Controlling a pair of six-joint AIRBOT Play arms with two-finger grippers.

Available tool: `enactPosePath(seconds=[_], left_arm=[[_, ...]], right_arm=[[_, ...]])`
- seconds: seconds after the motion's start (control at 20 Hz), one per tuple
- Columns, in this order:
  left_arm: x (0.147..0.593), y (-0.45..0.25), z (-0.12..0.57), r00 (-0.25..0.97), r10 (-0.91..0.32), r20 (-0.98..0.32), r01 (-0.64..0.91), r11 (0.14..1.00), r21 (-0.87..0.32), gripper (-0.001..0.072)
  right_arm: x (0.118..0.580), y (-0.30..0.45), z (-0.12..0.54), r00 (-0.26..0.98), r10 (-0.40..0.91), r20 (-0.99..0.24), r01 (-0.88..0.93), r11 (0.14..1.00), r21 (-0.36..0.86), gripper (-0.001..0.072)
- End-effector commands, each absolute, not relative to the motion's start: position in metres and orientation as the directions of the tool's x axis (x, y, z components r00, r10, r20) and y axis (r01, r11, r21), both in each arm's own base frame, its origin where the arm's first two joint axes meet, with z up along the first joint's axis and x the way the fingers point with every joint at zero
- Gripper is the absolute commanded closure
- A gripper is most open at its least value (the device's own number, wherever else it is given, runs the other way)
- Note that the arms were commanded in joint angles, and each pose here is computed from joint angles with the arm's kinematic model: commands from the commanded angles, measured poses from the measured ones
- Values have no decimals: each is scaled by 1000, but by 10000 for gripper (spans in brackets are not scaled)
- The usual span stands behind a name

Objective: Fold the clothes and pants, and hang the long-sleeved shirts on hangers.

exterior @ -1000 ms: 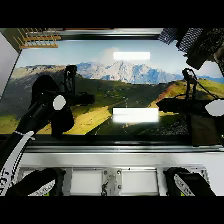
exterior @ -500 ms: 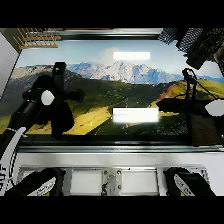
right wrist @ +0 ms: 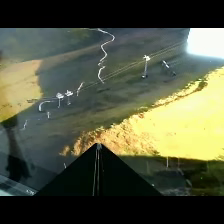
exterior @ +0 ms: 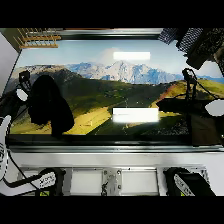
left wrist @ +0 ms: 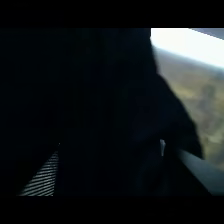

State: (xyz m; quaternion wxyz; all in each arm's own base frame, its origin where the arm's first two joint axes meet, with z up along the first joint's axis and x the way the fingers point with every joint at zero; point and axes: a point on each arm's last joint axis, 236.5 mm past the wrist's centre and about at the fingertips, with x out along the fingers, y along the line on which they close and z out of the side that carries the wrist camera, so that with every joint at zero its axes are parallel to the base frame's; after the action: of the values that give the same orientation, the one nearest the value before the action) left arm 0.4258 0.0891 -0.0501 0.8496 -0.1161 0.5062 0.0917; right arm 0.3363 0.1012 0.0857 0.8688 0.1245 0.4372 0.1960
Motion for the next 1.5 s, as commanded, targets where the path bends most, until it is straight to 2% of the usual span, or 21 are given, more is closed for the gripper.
enactPosePath(seconds=[0.0,0.15,0.2,0.3,0.35,0.5,0.65,0.7,0.85,1.05,1.2,1.45], left_arm=[[435,109,-89,421,43,-906,-314,944,-101,-1],[448,101,-103,356,9,-934,-295,950,-103,2],[448,96,-108,319,-9,-948,-288,952,-106,183],[451,86,-108,277,-34,-960,-269,957,-111,653],[456,81,-102,281,-42,-959,-254,960,-116,698],[484,46,-46,373,-55,-926,-157,980,-122,699],[509,-31,55,549,-116,-827,25,992,-123,698],[510,-62,92,604,-154,-782,95,988,-122,698],[481,-173,213,717,-362,-596,332,929,-165,698],[406,-263,329,726,-580,-370,564,810,-161,699],[380,-285,313,673,-619,-404,597,778,-197,699],[383,-313,153,515,-571,-639,499,806,-318,699]], right_arm=[[336,102,85,540,450,-711,-232,892,389,693],[336,102,85,540,450,-712,-232,892,388,693],[336,102,85,540,450,-712,-232,892,388,693],[336,102,85,540,450,-712,-232,892,388,693],[336,102,85,540,450,-711,-232,892,389,693],[336,108,90,540,476,-694,-231,877,422,693],[337,121,100,543,534,-648,-233,837,494,693],[340,118,102,559,523,-644,-245,846,474,693],[352,78,118,617,414,-669,-221,907,358,694],[358,0,168,713,199,-672,-112,979,171,694],[355,-40,202,791,88,-605,9,988,155,694],[351,-51,208,803,58,-593,42,987,154,694]])
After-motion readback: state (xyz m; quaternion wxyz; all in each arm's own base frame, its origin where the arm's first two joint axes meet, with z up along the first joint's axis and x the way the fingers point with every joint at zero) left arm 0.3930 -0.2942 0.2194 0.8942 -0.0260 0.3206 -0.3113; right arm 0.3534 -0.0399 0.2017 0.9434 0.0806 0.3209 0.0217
